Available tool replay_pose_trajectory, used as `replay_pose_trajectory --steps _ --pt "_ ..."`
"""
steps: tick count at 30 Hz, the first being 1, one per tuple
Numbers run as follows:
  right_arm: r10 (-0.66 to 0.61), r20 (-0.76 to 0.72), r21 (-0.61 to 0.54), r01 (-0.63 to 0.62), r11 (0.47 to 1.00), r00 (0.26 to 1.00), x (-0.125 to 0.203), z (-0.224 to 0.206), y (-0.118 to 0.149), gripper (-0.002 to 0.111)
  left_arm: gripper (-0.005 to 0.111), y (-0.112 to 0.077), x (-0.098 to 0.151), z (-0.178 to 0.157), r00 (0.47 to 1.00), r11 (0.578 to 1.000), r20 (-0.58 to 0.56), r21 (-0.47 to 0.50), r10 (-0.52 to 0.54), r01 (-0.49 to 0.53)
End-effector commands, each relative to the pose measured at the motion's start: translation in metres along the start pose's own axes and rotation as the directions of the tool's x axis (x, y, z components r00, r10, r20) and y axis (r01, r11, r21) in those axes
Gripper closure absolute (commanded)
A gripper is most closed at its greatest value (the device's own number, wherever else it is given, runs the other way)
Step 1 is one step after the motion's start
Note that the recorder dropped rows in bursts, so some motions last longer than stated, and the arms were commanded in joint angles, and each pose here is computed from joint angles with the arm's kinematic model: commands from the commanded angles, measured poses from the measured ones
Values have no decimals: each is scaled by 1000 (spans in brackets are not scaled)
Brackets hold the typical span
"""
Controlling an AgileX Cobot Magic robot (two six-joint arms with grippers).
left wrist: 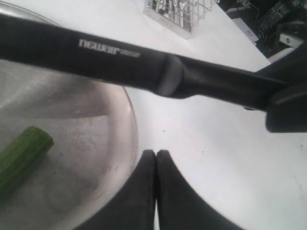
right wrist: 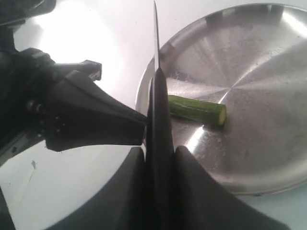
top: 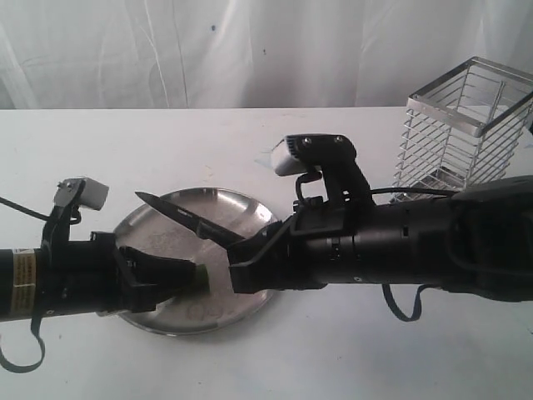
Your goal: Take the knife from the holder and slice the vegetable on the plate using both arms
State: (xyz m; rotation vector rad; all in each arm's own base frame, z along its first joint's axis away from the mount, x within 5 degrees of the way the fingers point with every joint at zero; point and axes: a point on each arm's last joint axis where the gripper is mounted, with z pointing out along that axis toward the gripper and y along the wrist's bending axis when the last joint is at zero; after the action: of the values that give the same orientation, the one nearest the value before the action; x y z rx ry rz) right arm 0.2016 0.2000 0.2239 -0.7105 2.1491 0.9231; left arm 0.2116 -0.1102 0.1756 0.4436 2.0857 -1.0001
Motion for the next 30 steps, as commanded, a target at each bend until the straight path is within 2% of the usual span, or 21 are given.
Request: replay_pose_trajectory --steps 1,6,12,16,30 --pt "6 7 -34 -6 999 1000 -3 0 4 108 107 6 5 3 1000 1000 -14 -27 11 -12" --pt "6 4 -55 -5 998 1000 -2 0 7 108 107 16 10 13 999 999 -31 -42 -20 19" --pt "6 -32 -61 -8 998 999 4 9 8 108 107 10 -1 19 999 997 36 71 -6 4" --pt "16 -79 -53 -20 998 997 13 20 5 108 107 7 -6 19 998 994 70 108 -9 2" --pt "46 -173 -42 -54 998 984 32 41 -6 108 107 9 -9 19 995 996 96 90 -15 6"
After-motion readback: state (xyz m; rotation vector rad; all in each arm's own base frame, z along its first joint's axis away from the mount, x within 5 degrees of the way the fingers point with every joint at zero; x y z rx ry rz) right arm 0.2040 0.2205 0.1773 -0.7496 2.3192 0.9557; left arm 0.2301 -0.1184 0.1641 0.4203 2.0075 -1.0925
